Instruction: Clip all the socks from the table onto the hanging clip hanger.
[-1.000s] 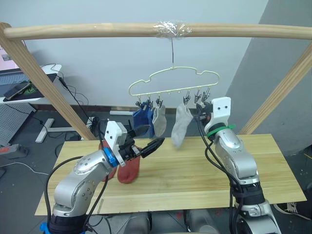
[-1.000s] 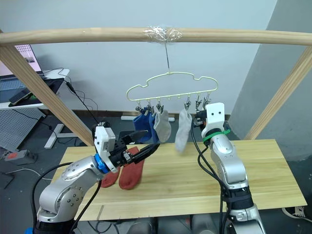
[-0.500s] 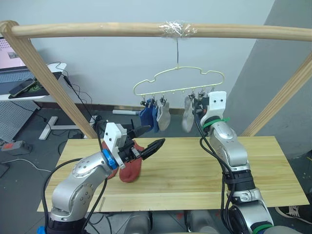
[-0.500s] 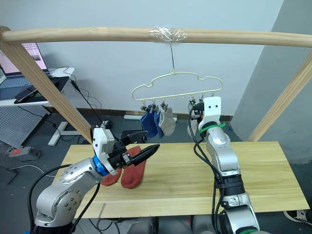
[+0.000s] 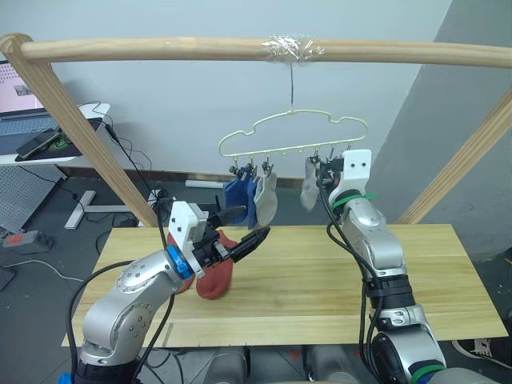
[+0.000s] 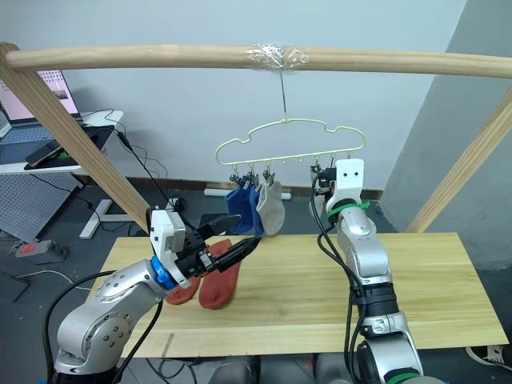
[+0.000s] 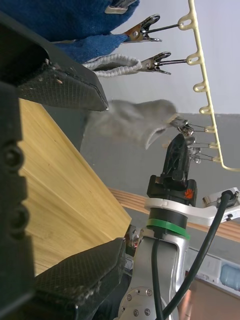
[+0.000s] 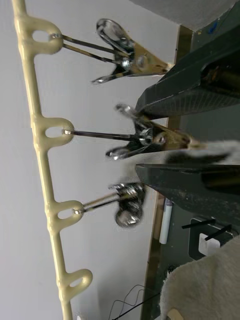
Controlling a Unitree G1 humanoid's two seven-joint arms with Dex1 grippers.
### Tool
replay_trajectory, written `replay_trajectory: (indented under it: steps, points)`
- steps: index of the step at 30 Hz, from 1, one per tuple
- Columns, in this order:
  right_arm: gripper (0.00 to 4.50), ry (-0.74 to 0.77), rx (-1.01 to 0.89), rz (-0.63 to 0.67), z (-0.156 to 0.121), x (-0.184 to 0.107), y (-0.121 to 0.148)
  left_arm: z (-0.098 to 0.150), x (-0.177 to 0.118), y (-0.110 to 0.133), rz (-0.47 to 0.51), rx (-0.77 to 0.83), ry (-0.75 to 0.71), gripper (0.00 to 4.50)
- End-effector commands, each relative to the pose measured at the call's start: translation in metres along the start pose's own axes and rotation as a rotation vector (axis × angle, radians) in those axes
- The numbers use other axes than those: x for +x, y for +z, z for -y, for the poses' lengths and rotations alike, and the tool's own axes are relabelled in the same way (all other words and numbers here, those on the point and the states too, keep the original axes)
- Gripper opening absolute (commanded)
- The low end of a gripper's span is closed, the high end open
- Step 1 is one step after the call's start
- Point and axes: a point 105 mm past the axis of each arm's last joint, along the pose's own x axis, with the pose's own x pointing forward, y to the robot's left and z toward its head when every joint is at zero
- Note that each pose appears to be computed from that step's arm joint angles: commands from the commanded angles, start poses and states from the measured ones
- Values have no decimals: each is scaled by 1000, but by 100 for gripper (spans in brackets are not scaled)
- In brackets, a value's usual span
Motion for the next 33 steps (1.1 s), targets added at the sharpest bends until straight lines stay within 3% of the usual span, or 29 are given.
replay_trajectory:
  steps: [1,33]
  points:
    - [135,-17,-3,58,3,-2,16,8,1,10,32,30,-28,450]
    - [135,-27,19,137,-3,16,39,8,2,12,35,36,-30,450]
